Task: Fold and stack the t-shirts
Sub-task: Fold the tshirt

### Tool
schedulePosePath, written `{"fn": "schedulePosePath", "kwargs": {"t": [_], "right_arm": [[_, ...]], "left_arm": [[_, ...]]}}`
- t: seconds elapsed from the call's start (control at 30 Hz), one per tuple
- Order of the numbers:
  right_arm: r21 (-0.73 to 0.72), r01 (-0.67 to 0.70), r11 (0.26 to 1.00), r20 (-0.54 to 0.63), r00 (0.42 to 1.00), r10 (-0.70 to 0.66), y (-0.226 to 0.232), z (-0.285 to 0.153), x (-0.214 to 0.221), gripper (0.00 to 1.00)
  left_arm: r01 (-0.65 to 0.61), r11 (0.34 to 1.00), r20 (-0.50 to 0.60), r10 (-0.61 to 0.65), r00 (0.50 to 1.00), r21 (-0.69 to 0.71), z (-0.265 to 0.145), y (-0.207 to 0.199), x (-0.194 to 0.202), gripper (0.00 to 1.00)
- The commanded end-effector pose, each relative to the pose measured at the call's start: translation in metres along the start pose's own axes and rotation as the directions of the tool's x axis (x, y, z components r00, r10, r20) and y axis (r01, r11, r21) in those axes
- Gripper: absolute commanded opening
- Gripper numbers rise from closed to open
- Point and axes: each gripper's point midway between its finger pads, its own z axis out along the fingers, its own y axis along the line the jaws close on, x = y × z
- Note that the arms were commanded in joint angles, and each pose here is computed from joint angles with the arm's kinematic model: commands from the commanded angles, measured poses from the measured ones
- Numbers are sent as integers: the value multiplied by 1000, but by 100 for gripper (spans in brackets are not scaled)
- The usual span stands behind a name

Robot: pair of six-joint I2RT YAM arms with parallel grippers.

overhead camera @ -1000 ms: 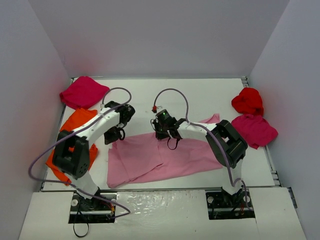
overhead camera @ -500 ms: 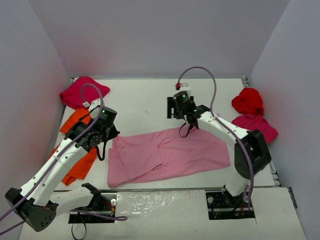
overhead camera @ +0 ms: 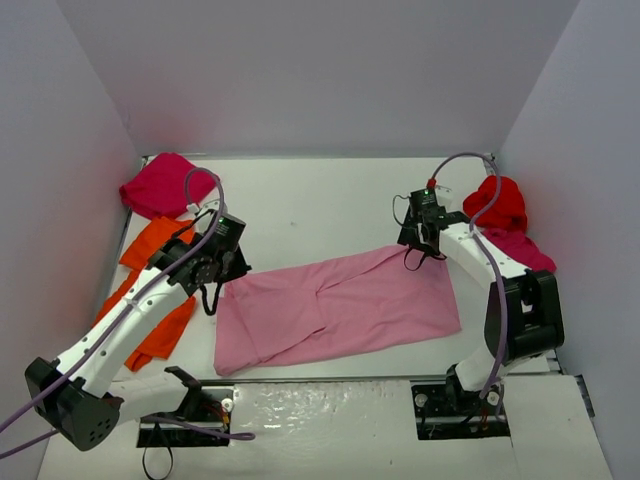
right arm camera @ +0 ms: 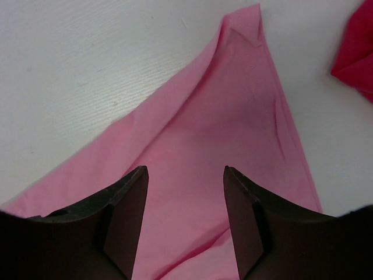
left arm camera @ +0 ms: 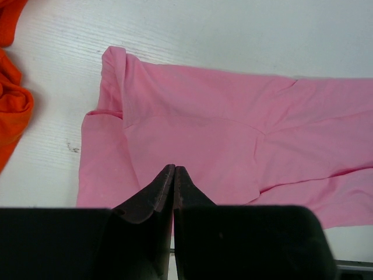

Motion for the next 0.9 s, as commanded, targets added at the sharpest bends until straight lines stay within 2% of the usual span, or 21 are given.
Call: {"fn": "schedulePosePath", "kwargs": {"t": [0.0,0.13,0.43,0.67,0.87], "right_arm": [[36,-41,999,48,998,39,-12,-10,-14,52],[79,-53,995,16,999,52,-27,12,-23,52],[-38,-201,979,-61,978,199,-43,55,-33,53],[-149,-227,962,-59,974,221,-23,61,-50,53],[-250,-233,940,25,969,247,-3,47,-94,55]], "left_arm": [[-21,998,-2,21,1000,53,5,-16,-5,1],[-31,998,-29,33,999,60,12,-19,1,1],[-33,997,-44,36,998,69,13,-19,6,1],[-41,996,-38,44,998,74,13,-23,2,0],[-57,997,-48,60,997,54,18,-21,3,0]]}}
